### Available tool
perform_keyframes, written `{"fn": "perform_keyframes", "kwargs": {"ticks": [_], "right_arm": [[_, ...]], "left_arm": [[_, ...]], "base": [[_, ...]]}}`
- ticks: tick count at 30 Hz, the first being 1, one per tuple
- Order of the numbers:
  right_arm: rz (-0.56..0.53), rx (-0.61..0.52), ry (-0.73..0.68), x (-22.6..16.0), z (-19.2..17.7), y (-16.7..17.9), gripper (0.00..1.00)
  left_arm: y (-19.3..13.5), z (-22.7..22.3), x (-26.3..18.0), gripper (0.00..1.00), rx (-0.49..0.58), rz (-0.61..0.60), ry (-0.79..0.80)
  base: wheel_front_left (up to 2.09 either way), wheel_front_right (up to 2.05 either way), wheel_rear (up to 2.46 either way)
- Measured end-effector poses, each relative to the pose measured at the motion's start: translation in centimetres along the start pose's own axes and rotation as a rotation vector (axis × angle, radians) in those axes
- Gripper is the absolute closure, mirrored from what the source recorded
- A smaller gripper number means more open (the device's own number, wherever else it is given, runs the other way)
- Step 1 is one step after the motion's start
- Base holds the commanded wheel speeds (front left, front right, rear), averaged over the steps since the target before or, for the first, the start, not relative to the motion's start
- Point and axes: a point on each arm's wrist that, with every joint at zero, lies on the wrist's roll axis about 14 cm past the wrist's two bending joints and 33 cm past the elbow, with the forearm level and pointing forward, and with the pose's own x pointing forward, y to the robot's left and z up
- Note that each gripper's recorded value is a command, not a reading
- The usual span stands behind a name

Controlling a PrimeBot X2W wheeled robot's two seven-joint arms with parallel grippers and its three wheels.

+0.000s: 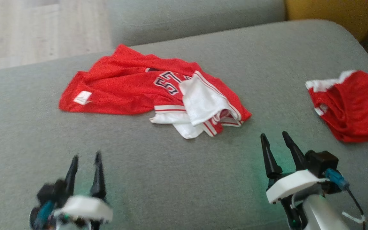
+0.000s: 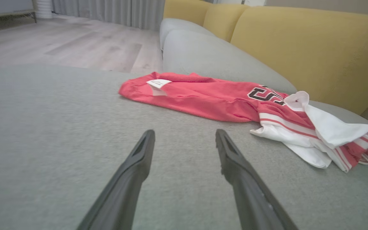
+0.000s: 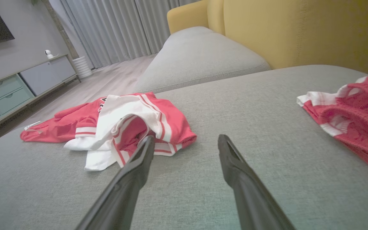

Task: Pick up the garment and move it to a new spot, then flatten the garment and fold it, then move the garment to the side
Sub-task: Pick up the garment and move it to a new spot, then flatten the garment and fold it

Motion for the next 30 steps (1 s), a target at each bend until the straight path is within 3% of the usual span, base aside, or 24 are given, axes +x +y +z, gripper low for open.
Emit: {"fn": "perform_keyframes", "kwargs": {"ticks": [9,21,25,30], "right_arm": [[0.076,-0.018,-0.003,0.4,0.1,2.5,0.0],[0.138,-0.051,0.053,0.3,-1.7,4.3,0.0],[0.252,-0.195,0.031,2.3,-0.6,7.2,0.0],[0.393,-0.46,0.028,5.1,-0.3,10.4,0.0]], "left_arm": [[5.0,-1.2,-7.8,0.0,-0.037,0.211,-0.048],[4.9,-1.3,-8.3,0.0,-0.042,0.199,-0.05],[4.0,-1.5,-8.0,0.0,-0.053,0.17,-0.045],[3.4,-1.7,-7.8,0.0,-0.1,0.152,-0.044]], "base": [[0.0,0.0,0.0],[0.0,0.0,0.0],[0.0,0.0,0.0],[0.0,0.0,0.0]]}}
